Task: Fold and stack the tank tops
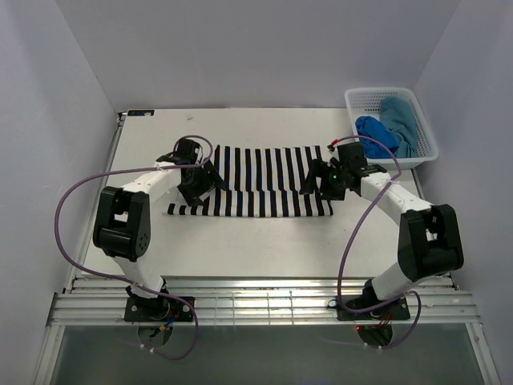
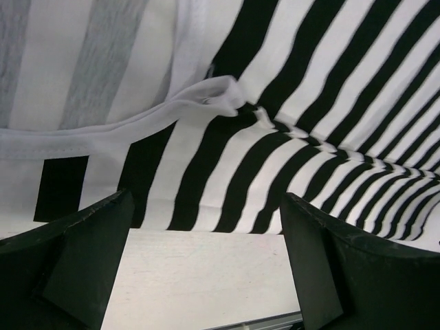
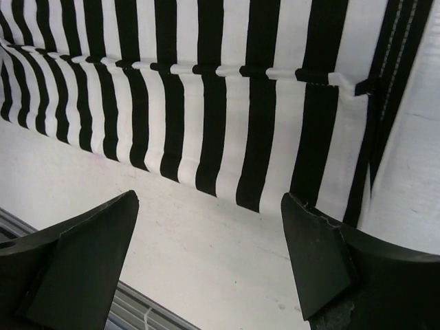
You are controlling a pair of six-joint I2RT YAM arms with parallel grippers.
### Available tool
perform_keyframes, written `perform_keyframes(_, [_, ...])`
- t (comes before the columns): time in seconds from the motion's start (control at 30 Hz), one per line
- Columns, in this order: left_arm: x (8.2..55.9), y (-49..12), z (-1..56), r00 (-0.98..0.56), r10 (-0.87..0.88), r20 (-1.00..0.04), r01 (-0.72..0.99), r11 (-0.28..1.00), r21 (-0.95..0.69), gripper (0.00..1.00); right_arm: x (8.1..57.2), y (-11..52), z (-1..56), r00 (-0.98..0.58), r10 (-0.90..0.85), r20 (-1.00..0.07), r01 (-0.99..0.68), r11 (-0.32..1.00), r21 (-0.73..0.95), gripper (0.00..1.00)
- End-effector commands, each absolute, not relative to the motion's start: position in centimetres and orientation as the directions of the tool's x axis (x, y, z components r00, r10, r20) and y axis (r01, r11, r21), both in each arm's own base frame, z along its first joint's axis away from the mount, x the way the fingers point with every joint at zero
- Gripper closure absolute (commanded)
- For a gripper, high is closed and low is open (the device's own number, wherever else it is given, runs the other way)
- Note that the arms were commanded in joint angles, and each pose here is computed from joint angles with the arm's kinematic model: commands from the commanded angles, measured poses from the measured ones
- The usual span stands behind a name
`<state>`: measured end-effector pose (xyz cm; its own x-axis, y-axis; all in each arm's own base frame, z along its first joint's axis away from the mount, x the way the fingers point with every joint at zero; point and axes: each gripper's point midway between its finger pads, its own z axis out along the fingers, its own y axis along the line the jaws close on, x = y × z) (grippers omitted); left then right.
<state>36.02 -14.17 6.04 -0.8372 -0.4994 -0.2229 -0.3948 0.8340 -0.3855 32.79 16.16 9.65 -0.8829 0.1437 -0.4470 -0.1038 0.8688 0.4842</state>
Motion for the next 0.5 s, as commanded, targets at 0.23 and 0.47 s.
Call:
perform_keyframes(0.23, [31.3, -13.3, 1.6, -0.840, -0.529, -0.121, -0.471, 0.822, -0.321, 0.02, 30.9, 16.8, 3.5, -0.929, 0.114, -0.351, -0.072, 0.877, 0.475, 0.10])
perform_keyframes(0.47, [25.2, -12.2, 1.6, -0.825, -0.558, -0.085, -0.510, 0.802, -0.310, 0.02, 24.8, 16.4, 2.3, -0.945, 0.114, -0.307, -0.054, 0.871, 0.489, 0.10])
